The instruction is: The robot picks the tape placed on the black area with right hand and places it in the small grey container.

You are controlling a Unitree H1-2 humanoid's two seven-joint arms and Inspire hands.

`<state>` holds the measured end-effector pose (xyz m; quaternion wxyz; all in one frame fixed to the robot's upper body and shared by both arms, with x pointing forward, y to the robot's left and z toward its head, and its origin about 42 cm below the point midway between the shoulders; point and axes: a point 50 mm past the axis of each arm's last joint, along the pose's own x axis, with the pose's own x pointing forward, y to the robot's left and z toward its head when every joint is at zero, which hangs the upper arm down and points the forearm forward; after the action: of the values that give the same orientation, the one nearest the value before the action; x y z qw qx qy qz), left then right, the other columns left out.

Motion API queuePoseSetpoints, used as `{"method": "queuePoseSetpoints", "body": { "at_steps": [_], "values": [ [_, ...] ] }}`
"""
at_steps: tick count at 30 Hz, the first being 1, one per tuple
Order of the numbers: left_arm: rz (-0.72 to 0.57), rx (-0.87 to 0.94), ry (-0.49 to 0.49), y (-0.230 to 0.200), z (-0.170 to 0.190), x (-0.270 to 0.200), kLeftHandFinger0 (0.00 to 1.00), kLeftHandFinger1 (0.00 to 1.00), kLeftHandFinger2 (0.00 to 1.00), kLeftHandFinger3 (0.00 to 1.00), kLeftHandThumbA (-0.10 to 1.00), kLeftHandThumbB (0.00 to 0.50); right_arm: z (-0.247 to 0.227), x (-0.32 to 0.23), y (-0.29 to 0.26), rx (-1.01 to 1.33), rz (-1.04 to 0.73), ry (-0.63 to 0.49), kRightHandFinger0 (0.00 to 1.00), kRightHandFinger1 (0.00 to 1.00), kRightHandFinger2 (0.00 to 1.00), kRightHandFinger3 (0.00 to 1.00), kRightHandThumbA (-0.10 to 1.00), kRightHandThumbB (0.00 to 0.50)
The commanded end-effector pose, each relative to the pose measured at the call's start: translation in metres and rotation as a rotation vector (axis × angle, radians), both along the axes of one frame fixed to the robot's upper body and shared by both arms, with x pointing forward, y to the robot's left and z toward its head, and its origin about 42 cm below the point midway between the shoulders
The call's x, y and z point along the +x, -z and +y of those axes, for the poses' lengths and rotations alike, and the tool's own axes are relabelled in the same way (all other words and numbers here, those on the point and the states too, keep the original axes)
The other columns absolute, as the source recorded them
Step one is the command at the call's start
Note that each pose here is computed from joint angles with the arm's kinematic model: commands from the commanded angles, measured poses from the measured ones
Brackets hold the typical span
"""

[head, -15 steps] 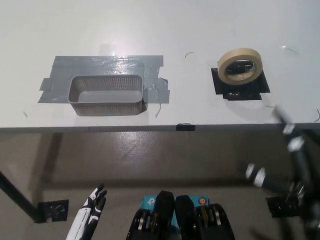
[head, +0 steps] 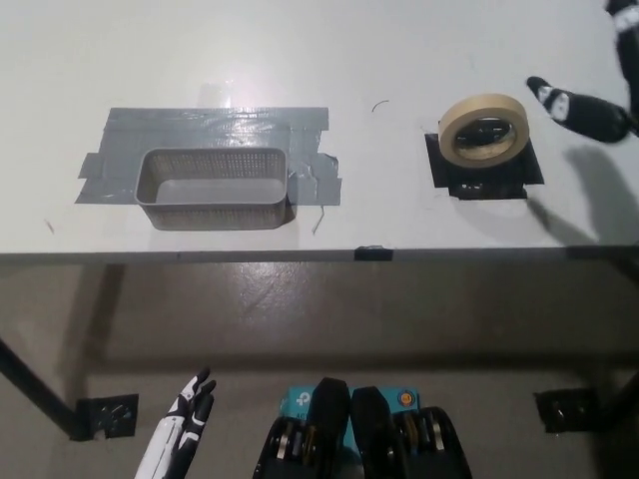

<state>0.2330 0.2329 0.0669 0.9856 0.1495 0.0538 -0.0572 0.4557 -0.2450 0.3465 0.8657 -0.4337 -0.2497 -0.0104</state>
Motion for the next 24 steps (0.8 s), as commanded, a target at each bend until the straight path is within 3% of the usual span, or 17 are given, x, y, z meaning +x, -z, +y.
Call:
{"method": "queuePoseSetpoints", "body": {
  "at_steps": [1, 7, 13, 24],
  "values": [
    [-0.073, 0.007, 0.01, -0.01, -0.001, 0.003, 1.0, 1.0, 1.0, 1.0, 1.0, 0.069, 0.002, 0.027, -0.018, -0.171, 0.033, 0.081, 1.0, 1.0, 1.0, 1.0, 0.85, 0.413],
    [-0.071, 0.004, 0.008, -0.012, -0.001, 0.005, 1.0, 1.0, 1.0, 1.0, 1.0, 0.058, 0.014, 0.062, -0.01, -0.275, 0.128, 0.102, 1.0, 1.0, 1.0, 1.0, 0.79, 0.448],
    [-0.069, 0.011, 0.005, -0.012, 0.0, 0.005, 1.0, 1.0, 1.0, 1.0, 1.0, 0.066, 0.028, 0.081, -0.012, -0.343, 0.21, 0.073, 1.0, 1.0, 1.0, 1.0, 0.8, 0.467],
    [-0.067, 0.0, 0.007, -0.012, -0.001, 0.007, 1.0, 1.0, 1.0, 1.0, 1.0, 0.081, 0.035, 0.11, -0.024, -0.39, 0.277, 0.085, 1.0, 1.0, 1.0, 1.0, 0.74, 0.456]
  ]
}}
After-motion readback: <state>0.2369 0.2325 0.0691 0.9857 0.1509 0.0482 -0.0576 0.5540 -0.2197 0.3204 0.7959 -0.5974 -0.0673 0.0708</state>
